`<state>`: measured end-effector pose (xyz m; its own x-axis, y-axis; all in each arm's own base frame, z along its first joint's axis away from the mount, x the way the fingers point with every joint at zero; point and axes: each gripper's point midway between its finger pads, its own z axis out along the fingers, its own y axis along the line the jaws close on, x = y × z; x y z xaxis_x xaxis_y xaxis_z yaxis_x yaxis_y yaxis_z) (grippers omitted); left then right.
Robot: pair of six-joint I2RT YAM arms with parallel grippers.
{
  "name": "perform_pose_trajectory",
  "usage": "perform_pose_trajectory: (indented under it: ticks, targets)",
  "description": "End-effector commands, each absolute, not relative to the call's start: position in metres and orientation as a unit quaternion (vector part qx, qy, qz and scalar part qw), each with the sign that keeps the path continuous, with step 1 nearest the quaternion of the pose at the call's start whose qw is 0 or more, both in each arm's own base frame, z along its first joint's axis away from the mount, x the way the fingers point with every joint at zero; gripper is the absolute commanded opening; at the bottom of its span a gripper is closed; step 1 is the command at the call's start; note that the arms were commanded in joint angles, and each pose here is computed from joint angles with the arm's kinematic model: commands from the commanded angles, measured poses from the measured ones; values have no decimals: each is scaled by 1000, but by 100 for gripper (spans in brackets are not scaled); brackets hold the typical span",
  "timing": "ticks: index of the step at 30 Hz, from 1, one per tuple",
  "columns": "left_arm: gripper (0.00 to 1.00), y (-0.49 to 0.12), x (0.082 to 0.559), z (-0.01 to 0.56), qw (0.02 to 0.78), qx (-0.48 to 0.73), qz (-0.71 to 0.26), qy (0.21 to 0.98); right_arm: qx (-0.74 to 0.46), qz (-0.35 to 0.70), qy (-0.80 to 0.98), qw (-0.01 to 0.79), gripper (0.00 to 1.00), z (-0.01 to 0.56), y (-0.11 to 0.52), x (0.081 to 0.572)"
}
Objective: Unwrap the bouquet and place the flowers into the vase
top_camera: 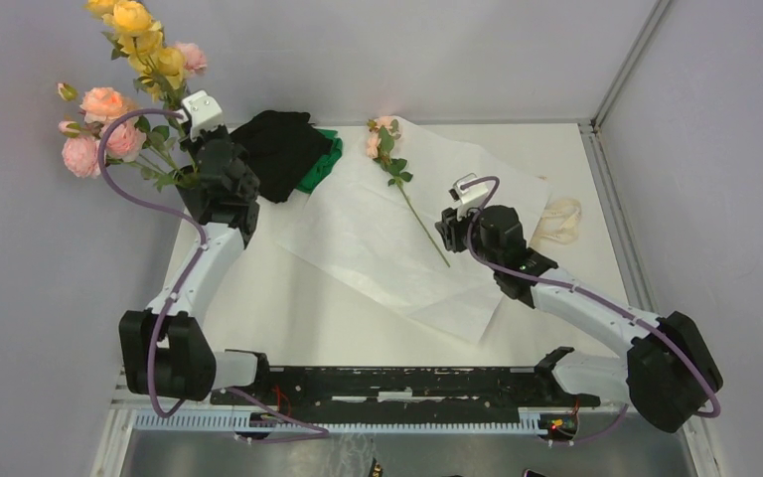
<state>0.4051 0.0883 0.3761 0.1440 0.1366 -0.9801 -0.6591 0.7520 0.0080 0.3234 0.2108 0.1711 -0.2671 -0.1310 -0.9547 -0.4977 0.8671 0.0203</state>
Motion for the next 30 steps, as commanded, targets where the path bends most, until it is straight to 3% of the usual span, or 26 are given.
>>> perform_pose_trajectory:
  ticks: [1,19,30]
  targets:
    - [2,94,395,406,768,-235,269,532,-204,196,765,579,42,183,226,326]
    - [2,120,425,475,791,-175,348,472,-202,151,787,562,43,158,215,335]
    - [2,168,428,466,762,-181,390,484,-204,146,792,557,43,152,214,336]
